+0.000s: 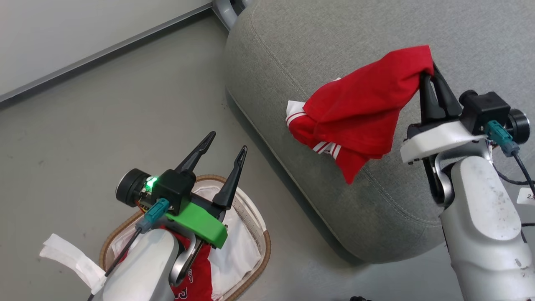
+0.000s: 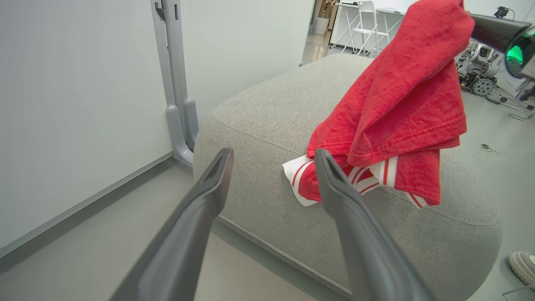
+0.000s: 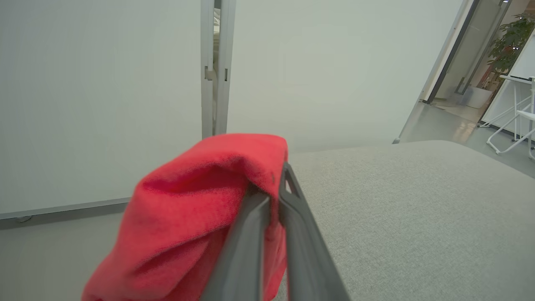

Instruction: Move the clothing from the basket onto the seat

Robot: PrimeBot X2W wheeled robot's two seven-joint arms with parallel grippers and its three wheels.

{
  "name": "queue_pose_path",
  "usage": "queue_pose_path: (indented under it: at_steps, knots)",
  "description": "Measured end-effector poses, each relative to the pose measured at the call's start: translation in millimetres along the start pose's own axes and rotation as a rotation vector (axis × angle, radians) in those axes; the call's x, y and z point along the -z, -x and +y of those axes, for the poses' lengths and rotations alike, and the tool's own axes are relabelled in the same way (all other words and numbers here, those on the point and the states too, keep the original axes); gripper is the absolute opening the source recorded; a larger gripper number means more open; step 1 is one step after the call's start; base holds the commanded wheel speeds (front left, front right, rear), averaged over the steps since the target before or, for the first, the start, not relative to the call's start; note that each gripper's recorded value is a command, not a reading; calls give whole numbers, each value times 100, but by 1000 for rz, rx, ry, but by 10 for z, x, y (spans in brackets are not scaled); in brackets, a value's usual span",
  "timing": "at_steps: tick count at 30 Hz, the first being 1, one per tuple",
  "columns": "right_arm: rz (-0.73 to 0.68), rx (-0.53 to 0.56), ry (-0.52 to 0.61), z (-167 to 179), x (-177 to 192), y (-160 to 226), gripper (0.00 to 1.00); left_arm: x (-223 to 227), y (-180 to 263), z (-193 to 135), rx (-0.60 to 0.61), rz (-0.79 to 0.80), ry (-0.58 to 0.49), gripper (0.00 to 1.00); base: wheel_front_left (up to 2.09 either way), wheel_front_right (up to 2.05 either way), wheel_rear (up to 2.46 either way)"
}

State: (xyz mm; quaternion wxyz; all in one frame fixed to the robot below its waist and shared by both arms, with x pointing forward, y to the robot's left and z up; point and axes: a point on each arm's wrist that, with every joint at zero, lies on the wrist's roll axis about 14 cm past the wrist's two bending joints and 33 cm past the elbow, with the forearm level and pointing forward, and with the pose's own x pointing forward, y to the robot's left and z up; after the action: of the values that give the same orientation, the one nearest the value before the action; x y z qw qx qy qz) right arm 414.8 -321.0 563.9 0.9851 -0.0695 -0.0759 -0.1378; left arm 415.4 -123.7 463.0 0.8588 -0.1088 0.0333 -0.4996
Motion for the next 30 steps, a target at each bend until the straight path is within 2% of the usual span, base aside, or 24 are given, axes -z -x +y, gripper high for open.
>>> queue_pose_path:
  at_steps: [8,14,19,22,25,30]
  knots:
    - [-158,-12,123,18,-529,-644,0,54,15,91,2,-1,12,100,0,0,0]
    - [-278,-29,320,-72,-984,-1205,0,115,121,260,-30,7,13,100,0,0,0]
    - [-327,-5,393,-145,-1193,-1607,0,225,272,457,-81,30,18,100,0,0,0]
    - [-273,6,415,-170,-1008,-1790,0,295,344,595,-112,41,21,100,0,0,0]
    - [-186,20,420,-218,-664,-1924,0,393,400,679,-128,56,31,100,0,0,0]
    - [32,33,421,-288,246,-1971,0,526,491,913,-172,75,35,100,0,0,0]
